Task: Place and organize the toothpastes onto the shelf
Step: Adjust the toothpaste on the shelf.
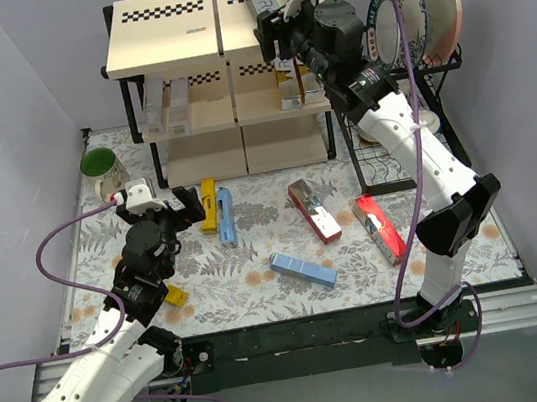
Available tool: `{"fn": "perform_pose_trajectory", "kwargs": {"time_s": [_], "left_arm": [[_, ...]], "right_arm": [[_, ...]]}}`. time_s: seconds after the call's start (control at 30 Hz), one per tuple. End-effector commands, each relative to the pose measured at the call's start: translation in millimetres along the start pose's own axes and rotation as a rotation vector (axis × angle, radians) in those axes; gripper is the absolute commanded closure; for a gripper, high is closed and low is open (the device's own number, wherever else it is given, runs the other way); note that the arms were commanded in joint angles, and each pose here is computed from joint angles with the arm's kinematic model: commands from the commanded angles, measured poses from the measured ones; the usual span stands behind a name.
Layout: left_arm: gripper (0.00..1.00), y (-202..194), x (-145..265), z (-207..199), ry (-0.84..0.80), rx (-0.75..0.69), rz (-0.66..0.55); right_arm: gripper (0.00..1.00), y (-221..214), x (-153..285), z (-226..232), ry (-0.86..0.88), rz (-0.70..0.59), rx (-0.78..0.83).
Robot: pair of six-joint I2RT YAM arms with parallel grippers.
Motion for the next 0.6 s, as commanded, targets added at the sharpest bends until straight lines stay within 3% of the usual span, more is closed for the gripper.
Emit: {"fn": "perform_pose_trajectory", "kwargs": {"time_s": [0.0,0.4,0.57], "left_arm": [[0.02,18,3,-4,-0.006,0.012,-0.032],[0.02,17,3,-3,-0.005,0.011,-0.031],[0.02,18,4,-3,-0.004,0.013,-0.036]], "right_arm": [[0.25,21,11,0,0.023,-0.04,-0.024],[0.25,33,23,0,0.049,-0.064,-0.008],[0.25,56,43,-20,-0.037,-0.139,0.001]]}}
Point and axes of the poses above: each gripper's point midway between its finger pads, its own x axis back along the fingers, its own z axis along the line the jaws close on, y = z × x, the point moved 1 cm from there along x, back along the fingers, and after that the axes turned 9 degrees about x, right-handed, at the moved point
